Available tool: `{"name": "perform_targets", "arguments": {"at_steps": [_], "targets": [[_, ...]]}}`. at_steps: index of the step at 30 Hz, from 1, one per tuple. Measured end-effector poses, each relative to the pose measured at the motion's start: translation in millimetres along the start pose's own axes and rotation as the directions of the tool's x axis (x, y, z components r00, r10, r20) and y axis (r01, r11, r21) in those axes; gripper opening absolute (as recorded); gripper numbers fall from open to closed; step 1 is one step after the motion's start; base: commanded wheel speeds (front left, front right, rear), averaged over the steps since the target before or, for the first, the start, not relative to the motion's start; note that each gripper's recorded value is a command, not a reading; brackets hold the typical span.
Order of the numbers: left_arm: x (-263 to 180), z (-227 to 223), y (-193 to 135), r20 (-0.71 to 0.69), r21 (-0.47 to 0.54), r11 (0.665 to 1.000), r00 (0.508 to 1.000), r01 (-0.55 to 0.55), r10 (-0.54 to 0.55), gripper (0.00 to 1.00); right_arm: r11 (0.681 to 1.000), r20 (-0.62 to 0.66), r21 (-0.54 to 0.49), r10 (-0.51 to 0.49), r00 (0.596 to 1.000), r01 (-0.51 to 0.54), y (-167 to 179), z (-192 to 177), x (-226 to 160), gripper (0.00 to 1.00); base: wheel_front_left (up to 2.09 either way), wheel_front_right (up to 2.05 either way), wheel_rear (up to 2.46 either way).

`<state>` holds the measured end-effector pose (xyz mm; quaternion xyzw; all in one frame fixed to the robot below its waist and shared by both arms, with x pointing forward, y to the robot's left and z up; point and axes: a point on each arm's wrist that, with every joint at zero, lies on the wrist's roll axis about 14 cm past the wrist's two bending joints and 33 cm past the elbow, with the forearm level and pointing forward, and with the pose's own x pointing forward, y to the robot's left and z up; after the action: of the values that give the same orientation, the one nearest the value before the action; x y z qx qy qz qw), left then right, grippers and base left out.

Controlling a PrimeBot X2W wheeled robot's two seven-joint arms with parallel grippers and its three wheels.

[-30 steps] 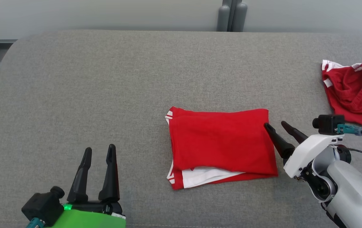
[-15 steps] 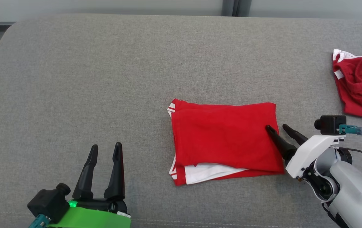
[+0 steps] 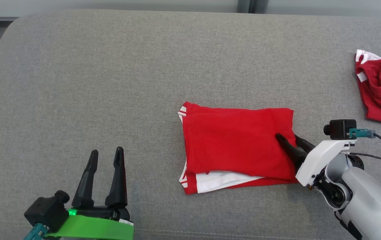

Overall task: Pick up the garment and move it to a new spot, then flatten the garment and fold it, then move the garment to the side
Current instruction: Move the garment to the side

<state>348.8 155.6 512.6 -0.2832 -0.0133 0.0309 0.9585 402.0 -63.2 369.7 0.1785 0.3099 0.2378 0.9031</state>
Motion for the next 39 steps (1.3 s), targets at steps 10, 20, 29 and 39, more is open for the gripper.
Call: {"name": "perform_targets", "arguments": {"at_steps": [10, 20, 29, 39], "targets": [[2.1, -4.2, 3.3, -0.012, 0.004, 1.0, 1.0, -0.008, 0.008, 1.0, 1.0, 0.042, -0.021, 0.013, 0.999, -0.012, 3.2, 21.6, 7.6, 0.0, 0.0, 0.0, 0.0], [5.6, -3.6, -3.9, -0.004, 0.001, 1.0, 1.0, 0.02, -0.02, 1.0, 0.988, 0.178, -0.127, -0.06, 0.982, 0.083, -33.3, 89.7, -14.8, 0.0, 0.0, 0.0, 0.0], [7.9, -6.6, -16.5, -0.012, -0.008, 0.998, 0.998, 0.063, -0.063, 1.0, 0.958, 0.286, -0.193, -0.153, 0.946, 0.213, -73.1, 143.3, -54.0, 0.0, 0.0, 0.0, 0.0], [6.9, -10.7, -25.3, -0.023, -0.016, 0.996, 0.996, 0.089, -0.089, 1.0, 0.908, 0.321, -0.273, -0.226, 0.92, 0.319, -100.8, 181.8, -84.8, 0.0, 0.0, 0.0, 0.0]]}}
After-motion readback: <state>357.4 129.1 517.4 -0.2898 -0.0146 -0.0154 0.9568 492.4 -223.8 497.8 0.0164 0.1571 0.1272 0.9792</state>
